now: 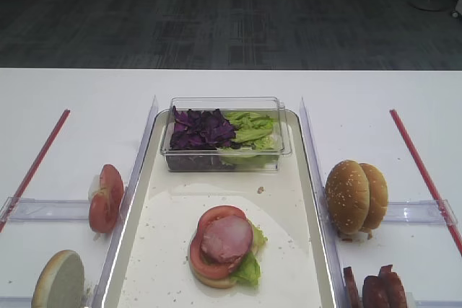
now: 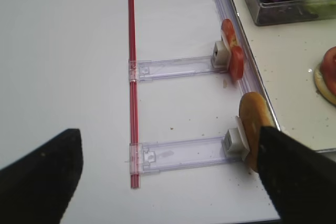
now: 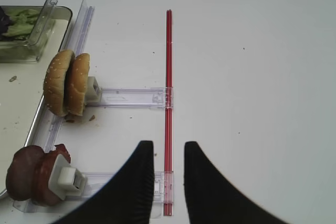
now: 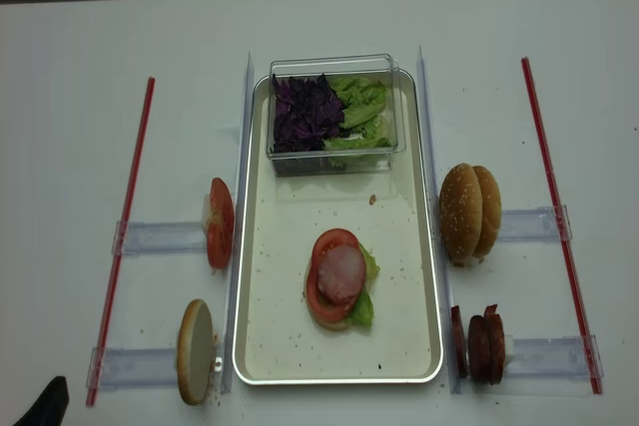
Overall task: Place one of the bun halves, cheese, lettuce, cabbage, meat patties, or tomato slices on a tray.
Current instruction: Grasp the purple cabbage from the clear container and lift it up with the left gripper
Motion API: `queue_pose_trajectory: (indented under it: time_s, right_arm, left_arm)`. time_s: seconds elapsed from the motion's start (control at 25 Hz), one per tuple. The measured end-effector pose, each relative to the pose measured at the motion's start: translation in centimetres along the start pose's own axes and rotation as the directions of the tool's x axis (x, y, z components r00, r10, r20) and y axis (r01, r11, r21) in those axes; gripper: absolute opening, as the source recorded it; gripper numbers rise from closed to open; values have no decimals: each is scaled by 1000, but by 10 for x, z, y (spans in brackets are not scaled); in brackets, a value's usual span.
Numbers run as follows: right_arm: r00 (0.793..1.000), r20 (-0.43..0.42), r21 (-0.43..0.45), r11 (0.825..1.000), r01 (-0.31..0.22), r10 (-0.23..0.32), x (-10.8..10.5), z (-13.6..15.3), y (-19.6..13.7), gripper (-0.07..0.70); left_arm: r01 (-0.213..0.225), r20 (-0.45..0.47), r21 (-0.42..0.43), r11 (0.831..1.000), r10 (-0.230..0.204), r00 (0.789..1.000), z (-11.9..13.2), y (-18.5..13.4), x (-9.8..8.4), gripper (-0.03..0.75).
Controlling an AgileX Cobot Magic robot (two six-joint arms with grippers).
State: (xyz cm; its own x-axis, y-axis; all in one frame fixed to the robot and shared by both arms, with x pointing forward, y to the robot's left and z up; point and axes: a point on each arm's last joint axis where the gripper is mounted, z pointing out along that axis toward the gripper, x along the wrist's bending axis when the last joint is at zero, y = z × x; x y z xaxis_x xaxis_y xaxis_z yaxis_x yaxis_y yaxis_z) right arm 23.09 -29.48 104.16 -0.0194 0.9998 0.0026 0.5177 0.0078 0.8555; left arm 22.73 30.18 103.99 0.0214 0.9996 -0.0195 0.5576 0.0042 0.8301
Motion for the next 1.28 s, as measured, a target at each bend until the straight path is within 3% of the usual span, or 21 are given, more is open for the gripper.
queue_pose_trajectory:
  time_s: [1.28]
  right_arm:
    - [1000, 0, 0, 1000, 0, 0, 0, 0, 0, 193]
  left_arm:
    - [2, 6, 0, 1000, -2, 1000, 0, 0, -1, 618]
